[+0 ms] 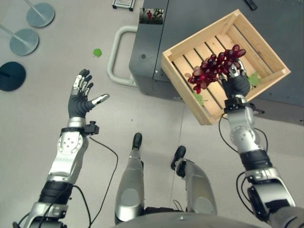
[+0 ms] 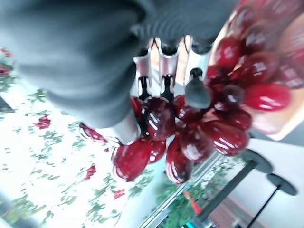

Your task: Pick up the fruits from the basket on one side to the basket on the other side

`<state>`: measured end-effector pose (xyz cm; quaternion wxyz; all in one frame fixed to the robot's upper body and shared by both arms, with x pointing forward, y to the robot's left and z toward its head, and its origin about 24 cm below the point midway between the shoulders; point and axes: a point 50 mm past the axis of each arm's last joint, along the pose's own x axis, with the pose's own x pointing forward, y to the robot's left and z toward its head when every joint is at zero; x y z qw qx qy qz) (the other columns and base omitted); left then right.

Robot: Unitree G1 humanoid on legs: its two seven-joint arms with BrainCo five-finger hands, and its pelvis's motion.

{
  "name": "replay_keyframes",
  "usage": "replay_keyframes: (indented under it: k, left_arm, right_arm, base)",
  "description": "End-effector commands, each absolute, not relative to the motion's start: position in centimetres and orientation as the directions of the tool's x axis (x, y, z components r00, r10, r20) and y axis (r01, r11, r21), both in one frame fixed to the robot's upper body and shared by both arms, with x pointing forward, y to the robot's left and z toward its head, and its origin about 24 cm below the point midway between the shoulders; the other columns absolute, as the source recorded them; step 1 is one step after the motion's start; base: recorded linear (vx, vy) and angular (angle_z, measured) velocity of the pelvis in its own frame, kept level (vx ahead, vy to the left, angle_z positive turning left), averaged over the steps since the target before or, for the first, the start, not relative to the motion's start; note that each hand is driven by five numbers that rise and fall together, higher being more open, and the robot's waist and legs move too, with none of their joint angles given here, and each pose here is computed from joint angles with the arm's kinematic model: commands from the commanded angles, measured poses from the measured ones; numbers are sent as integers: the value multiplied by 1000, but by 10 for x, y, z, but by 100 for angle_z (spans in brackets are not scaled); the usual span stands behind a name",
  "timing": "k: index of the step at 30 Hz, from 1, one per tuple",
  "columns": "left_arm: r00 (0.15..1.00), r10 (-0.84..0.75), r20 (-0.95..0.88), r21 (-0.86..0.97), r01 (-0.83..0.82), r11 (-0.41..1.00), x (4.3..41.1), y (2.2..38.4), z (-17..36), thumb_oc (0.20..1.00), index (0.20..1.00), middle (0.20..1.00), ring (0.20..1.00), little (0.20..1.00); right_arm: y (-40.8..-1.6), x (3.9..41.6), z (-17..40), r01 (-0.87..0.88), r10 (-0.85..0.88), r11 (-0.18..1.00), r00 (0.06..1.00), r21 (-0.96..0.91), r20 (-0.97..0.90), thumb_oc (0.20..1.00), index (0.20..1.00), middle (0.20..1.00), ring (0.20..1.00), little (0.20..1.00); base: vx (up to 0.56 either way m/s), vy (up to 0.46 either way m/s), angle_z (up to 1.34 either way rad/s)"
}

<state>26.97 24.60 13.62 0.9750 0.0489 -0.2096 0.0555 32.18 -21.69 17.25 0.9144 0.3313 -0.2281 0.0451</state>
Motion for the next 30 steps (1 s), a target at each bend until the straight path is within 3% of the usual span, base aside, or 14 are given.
replay_keyframes:
  k: [1,3,4,10,14,23,30]
  left_arm:
    - [899,6,439,208,-108,972,260,252,145,1000,1000,1000,1000,1000]
    - [907,-18,422,237,-91,967,261,253,145,1000,1000,1000,1000,1000]
    - [904,-102,416,346,-53,937,261,254,157,1000,1000,1000,1000,1000]
    - [876,-215,432,403,26,915,268,240,175,1000,1000,1000,1000,1000]
    - [841,-427,332,550,195,812,280,215,185,1000,1000,1000,1000,1000]
    - [775,-614,152,585,430,688,304,181,184,1000,1000,1000,1000,1000]
    - [707,-690,156,618,475,627,311,150,192,1000,1000,1000,1000,1000]
  right_arm:
    - [-217,310,208,-360,-9,805,787,471,617,200,200,200,200,200]
    - [-215,310,210,-373,11,808,783,456,622,200,200,200,200,200]
    - [-207,310,213,-400,59,812,780,425,623,200,200,200,200,200]
    - [-194,306,210,-448,148,810,780,379,608,200,200,200,200,200]
    - [-186,305,201,-478,211,801,789,361,576,200,200,200,200,200]
    - [-163,307,190,-537,300,761,788,364,537,200,200,200,200,200]
    - [-149,303,191,-589,351,728,760,351,547,200,200,200,200,200]
  base:
    - [5,39,-11]
    - [11,50,-6]
    - [9,49,-7]
    - [7,22,-17]
    - [10,3,-3]
    - [0,0,0]
    - [0,0,0]
